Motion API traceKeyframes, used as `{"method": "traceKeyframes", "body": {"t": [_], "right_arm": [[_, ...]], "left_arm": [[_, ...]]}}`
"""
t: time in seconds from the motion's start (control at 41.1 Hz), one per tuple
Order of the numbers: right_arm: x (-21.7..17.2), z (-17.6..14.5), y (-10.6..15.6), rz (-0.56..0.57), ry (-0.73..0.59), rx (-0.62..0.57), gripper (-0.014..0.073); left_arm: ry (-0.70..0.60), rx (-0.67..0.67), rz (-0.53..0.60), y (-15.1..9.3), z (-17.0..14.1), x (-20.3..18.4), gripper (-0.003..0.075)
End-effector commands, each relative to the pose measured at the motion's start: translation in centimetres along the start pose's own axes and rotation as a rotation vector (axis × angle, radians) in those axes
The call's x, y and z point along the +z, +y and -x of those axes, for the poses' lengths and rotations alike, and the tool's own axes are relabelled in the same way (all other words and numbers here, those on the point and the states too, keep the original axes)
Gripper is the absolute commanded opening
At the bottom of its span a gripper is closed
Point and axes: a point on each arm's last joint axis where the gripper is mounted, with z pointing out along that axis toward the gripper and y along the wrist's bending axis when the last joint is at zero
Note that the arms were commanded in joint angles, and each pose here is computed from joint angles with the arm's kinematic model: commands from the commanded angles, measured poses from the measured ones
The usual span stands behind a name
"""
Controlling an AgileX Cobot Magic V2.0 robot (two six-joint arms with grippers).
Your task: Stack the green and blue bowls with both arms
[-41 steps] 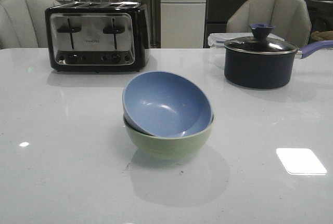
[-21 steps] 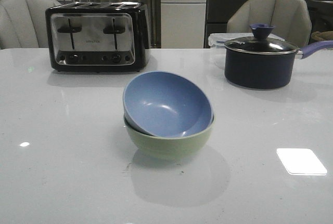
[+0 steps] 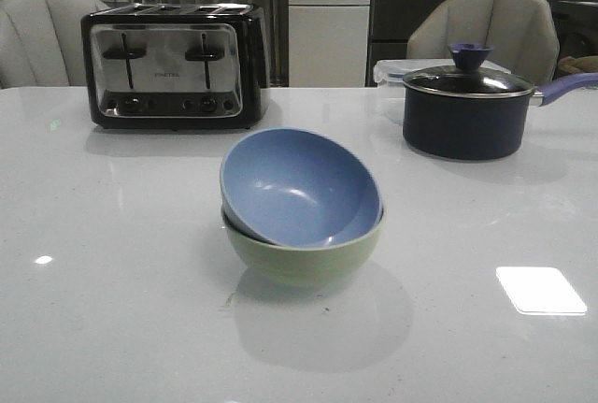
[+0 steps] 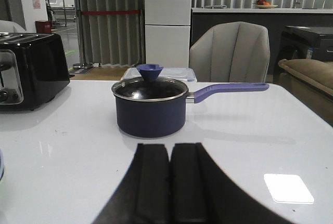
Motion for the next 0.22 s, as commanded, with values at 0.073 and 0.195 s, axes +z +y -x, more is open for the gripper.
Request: {"method": "traceKeyframes", "body": {"t": [0.073, 0.195], "right_arm": [[-0.23, 1.1, 0.02, 0.0, -0.117, -0.013, 0.0057], [-0.23, 1.1, 0.02, 0.0, -0.117, -0.013, 0.0057]], "left_arm": [[-0.105, -0.021, 0.015, 0.12, 0.79, -0.2, 0.0093], [-0.105, -0.021, 0.015, 0.12, 0.79, -0.2, 0.0093]]}}
